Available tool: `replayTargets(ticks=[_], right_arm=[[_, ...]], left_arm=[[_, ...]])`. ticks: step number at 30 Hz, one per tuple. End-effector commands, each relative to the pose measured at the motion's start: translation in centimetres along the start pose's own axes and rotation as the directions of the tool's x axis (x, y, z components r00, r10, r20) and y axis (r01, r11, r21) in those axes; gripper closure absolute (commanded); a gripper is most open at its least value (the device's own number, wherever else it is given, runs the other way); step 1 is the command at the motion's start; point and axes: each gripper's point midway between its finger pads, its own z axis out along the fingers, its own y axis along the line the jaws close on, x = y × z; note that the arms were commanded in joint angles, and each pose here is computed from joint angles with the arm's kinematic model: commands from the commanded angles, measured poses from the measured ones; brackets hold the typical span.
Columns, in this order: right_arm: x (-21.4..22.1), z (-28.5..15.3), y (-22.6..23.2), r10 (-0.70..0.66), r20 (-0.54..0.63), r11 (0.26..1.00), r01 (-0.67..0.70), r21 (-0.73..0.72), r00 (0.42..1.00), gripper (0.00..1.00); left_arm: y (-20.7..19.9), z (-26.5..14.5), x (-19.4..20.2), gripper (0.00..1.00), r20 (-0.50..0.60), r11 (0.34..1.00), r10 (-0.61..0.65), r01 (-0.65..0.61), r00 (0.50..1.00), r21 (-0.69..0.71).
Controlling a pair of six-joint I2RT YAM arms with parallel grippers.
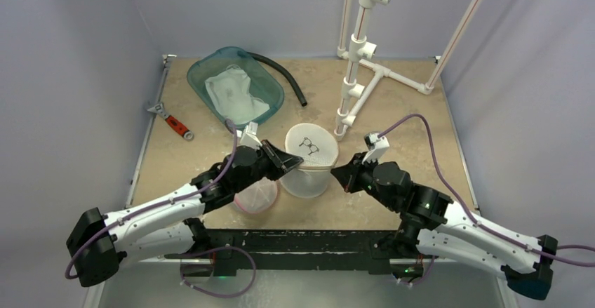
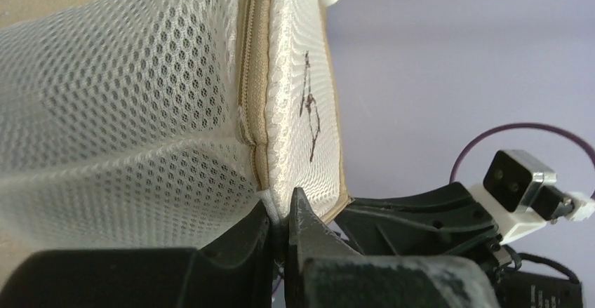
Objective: Unzip the laundry bag and remove the bra
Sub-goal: Unzip the laundry bag at the center of the board.
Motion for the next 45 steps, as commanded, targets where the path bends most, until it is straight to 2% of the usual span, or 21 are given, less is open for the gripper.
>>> replayTargets(ticks=[1,8,13,20,24,28,34,36,39,40,43,45], right_arm=[[-1.2,0.0,-0.4,-0.046,0.064,0.999,0.045,0.009,0.997,1.00],[-0.5,0.5,-0.7,-0.038,0.049,0.999,0.037,0.018,0.998,1.00],[-1.0,0.1,-1.3,-0.026,0.074,0.998,0.022,0.051,0.997,1.00],[-1.7,-0.6,-1.9,-0.005,0.113,0.998,-0.002,0.064,0.994,1.00],[-1.2,-0.2,-3.7,0.017,0.102,0.984,-0.035,0.174,0.995,1.00],[-1.2,-0.2,-4.8,0.048,0.113,0.967,-0.074,0.243,0.992,1.00],[-0.3,0.3,-4.5,0.045,0.075,0.970,-0.062,0.236,0.996,1.00],[-0.1,0.4,-2.6,0.019,0.039,0.991,-0.024,0.133,0.999,1.00],[-0.4,-0.4,0.1,-0.006,0.008,1.000,0.006,-0.009,1.000,0.58],[-0.9,-0.9,0.8,-0.011,0.011,0.999,0.011,-0.041,1.000,0.49],[-1.9,-2.4,3.0,-0.058,-0.004,0.988,0.056,-0.143,0.998,0.32],[-2.5,-3.3,3.9,-0.062,-0.021,0.984,0.057,-0.169,0.998,0.28]], left_arm=[[-0.4,-1.2,1.6,1.00,-0.167,0.975,0.213,-0.198,0.963,0.101],[-3.7,-3.0,2.5,1.00,-0.253,0.899,0.413,-0.347,0.875,0.266],[-4.0,-3.9,2.0,1.00,-0.280,0.863,0.497,-0.433,0.822,0.260],[-3.1,-4.2,0.4,1.00,-0.270,0.864,0.499,-0.449,0.824,0.226],[-3.7,-4.7,0.4,1.00,-0.269,0.856,0.507,-0.443,0.819,0.266],[-4.9,-5.7,0.8,1.00,-0.272,0.826,0.546,-0.454,0.793,0.335],[-5.8,-6.7,1.7,1.00,-0.295,0.784,0.596,-0.462,0.747,0.414],[-5.7,-6.7,1.6,1.00,-0.290,0.784,0.599,-0.472,0.746,0.402],[-5.7,-6.5,1.2,1.00,-0.270,0.779,0.606,-0.489,0.749,0.392],[-5.9,-6.5,1.1,1.00,-0.265,0.778,0.607,-0.492,0.750,0.391],[-6.3,-6.4,0.9,1.00,-0.258,0.769,0.618,-0.502,0.743,0.395],[-6.5,-6.3,1.0,1.00,-0.265,0.763,0.627,-0.507,0.733,0.401]])
